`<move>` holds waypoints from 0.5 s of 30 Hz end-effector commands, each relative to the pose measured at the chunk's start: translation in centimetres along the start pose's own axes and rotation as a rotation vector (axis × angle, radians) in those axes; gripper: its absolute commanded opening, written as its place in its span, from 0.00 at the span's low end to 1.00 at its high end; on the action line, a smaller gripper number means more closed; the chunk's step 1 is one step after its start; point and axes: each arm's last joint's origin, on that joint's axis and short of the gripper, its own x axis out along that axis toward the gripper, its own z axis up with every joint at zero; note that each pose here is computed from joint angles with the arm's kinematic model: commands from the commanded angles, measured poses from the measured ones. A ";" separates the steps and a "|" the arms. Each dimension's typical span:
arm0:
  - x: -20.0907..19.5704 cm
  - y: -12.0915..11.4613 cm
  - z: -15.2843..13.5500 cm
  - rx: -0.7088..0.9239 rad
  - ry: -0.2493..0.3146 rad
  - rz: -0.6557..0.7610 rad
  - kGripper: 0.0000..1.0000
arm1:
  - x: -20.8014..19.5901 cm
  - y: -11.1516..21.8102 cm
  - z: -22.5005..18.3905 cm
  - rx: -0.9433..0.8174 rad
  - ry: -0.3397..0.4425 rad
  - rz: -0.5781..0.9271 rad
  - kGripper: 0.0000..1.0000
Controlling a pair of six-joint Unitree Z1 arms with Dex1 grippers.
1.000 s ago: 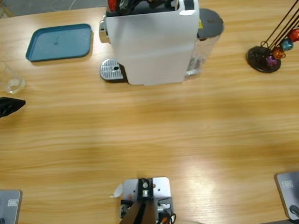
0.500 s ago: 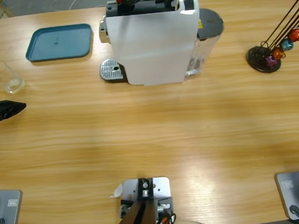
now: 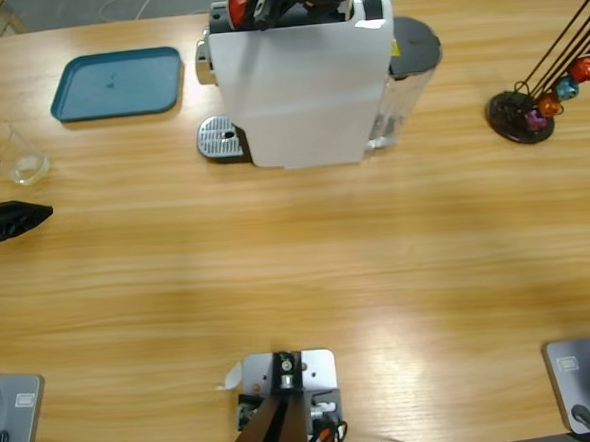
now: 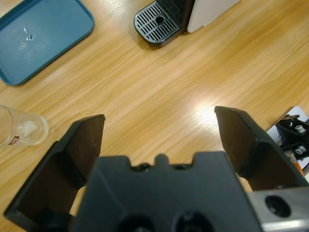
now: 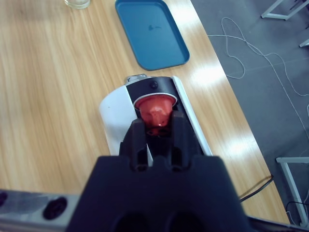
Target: Pour coffee
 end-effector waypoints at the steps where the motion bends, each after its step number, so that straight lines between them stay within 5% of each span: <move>1: 0.0 0.3 -1.3 -0.001 0.015 0.019 1.00 | 2.7 0.3 -1.8 0.014 0.080 0.037 0.16; 2: 0.0 0.3 -1.3 -0.001 0.014 0.019 1.00 | 2.6 0.2 -1.9 0.020 0.088 0.022 0.54; 3: 0.0 0.3 -1.3 -0.001 0.014 0.019 1.00 | 2.5 0.2 -1.9 0.024 0.095 0.008 0.74; 6: 0.1 0.3 -1.3 -0.001 0.016 0.019 1.00 | 1.7 0.1 -1.6 0.023 0.090 -0.017 1.00; 12: 0.1 0.3 -1.1 -0.003 0.005 0.018 1.00 | -2.7 0.9 2.2 0.001 -0.045 -0.057 0.96; 15: 0.0 0.3 -1.1 -0.010 -0.002 0.017 1.00 | -5.3 3.6 4.2 0.084 -0.105 0.001 0.64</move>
